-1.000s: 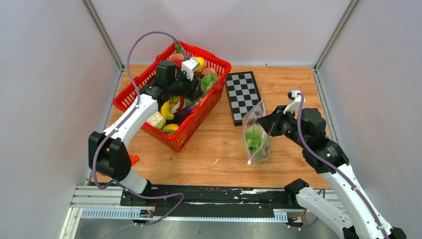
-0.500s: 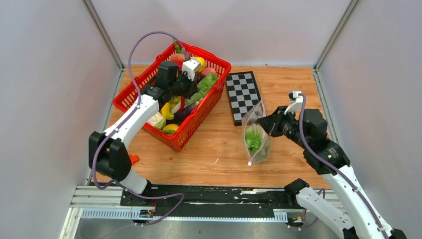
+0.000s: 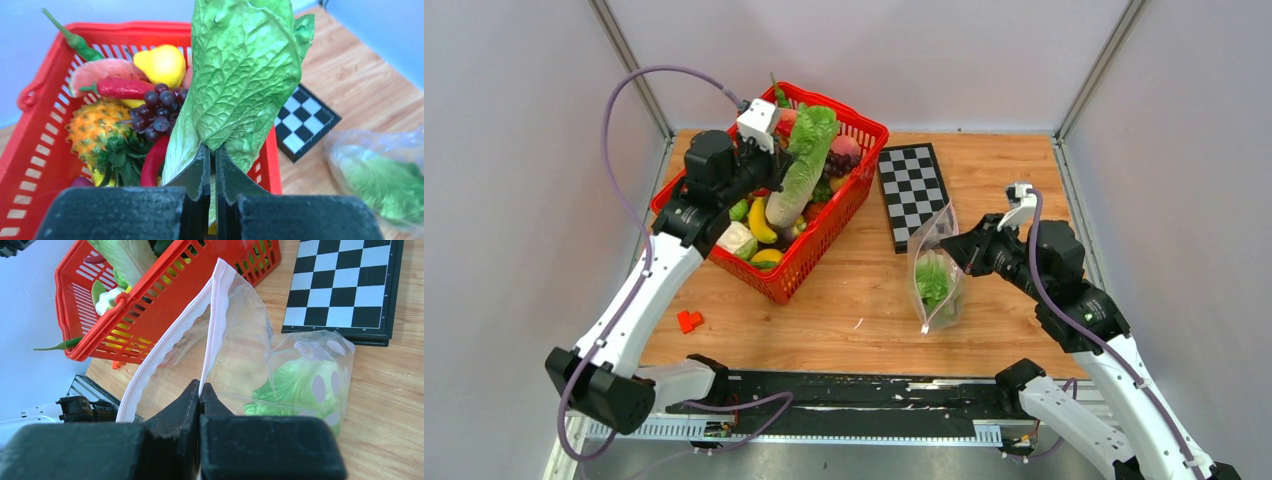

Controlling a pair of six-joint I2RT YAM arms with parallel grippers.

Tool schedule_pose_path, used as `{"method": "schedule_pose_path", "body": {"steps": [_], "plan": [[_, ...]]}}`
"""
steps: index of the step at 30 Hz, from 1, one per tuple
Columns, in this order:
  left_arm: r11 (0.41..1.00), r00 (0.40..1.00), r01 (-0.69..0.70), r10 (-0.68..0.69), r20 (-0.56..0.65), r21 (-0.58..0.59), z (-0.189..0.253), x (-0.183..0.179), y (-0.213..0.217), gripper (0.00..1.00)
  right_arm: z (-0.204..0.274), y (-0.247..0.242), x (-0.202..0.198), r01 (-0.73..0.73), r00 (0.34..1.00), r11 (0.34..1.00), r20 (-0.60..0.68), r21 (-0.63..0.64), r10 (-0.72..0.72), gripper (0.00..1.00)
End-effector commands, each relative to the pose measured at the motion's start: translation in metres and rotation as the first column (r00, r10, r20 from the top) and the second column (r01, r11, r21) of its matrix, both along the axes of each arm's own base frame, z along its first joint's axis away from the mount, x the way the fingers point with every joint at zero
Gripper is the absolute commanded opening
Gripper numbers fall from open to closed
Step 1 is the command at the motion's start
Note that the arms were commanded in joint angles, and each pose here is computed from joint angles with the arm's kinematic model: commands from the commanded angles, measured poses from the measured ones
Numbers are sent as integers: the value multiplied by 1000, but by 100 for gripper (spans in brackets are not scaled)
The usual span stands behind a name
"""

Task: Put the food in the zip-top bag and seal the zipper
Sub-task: Adjust the fake vegetable in the bin.

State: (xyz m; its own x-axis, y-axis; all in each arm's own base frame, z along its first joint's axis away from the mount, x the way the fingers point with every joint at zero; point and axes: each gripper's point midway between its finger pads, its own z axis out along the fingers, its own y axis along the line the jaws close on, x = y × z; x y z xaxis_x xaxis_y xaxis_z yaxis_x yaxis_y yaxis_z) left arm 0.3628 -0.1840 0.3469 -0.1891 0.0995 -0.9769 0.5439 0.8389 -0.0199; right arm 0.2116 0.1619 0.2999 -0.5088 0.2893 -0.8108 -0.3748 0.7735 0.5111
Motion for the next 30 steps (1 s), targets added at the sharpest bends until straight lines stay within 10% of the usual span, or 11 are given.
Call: {"method": "schedule_pose_path", "body": {"steps": [1, 7, 15, 19, 23, 30], "plan": [[980, 984, -62, 92, 154, -189, 62, -14, 13, 0, 16, 6, 1, -19, 999, 998, 46, 55, 17, 0], [976, 982, -93, 122, 141, -198, 72, -18, 19, 0, 14, 7, 2, -19, 999, 998, 46, 55, 16, 0], [999, 992, -38, 35, -123, -22, -24, 15, -6, 1, 10, 10, 5, -25, 999, 998, 38, 54, 23, 0], [992, 964, 121, -125, -236, -31, -53, 15, -37, 46, 9, 9, 5, -23, 999, 999, 39, 47, 21, 0], [984, 961, 175, -179, -210, -34, -32, 19, -45, 67, 9, 7, 8, -11, 999, 999, 40, 36, 9, 0], [991, 988, -133, 135, -77, 30, 0, 60, 23, 80, 8, 8, 11, -8, 999, 1000, 41, 24, 7, 0]]}}
